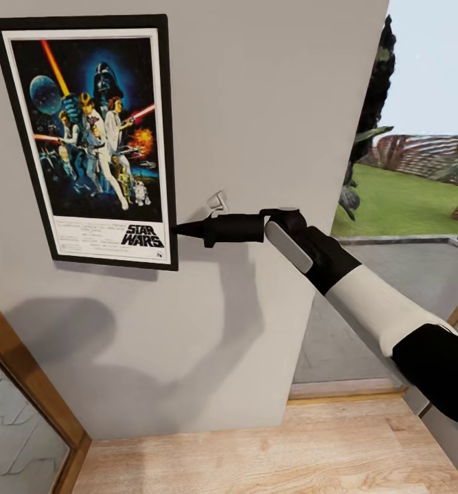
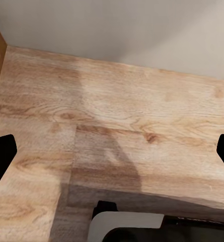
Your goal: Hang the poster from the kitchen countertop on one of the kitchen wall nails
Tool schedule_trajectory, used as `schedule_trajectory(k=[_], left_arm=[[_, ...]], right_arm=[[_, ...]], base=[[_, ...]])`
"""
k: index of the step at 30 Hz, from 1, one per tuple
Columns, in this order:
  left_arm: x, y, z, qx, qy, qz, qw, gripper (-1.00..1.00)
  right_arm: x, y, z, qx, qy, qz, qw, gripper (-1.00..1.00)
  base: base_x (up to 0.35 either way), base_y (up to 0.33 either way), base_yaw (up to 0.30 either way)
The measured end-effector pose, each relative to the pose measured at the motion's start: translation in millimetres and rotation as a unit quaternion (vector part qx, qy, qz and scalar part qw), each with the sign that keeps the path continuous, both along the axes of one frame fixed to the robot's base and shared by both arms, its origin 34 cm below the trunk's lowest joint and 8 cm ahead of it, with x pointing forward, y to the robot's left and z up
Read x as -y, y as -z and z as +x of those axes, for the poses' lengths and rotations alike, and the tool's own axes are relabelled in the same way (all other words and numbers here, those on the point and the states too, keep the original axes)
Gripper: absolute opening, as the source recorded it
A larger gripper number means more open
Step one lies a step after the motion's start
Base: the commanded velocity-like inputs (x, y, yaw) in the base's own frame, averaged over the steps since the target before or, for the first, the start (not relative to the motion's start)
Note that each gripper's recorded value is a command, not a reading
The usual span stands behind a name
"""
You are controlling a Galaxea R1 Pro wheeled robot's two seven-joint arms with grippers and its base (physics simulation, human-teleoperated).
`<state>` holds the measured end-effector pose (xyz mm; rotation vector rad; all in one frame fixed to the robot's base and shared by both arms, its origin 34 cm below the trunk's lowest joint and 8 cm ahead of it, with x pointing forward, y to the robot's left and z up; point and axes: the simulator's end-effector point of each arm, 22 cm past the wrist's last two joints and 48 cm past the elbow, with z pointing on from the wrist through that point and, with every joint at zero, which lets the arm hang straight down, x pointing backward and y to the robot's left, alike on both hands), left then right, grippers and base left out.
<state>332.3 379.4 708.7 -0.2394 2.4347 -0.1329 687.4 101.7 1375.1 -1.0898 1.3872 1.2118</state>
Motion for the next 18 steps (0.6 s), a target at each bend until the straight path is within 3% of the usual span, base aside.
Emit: schedule_trajectory(k=[18], left_arm=[[0.0,0.1,-0.2,0.000,0.000,0.000,1.0000,1.00]], right_arm=[[-0.7,3.0,0.8,-0.003,0.001,-0.004,1.0000,-1.00]], base=[[0.000,0.000,0.000]])
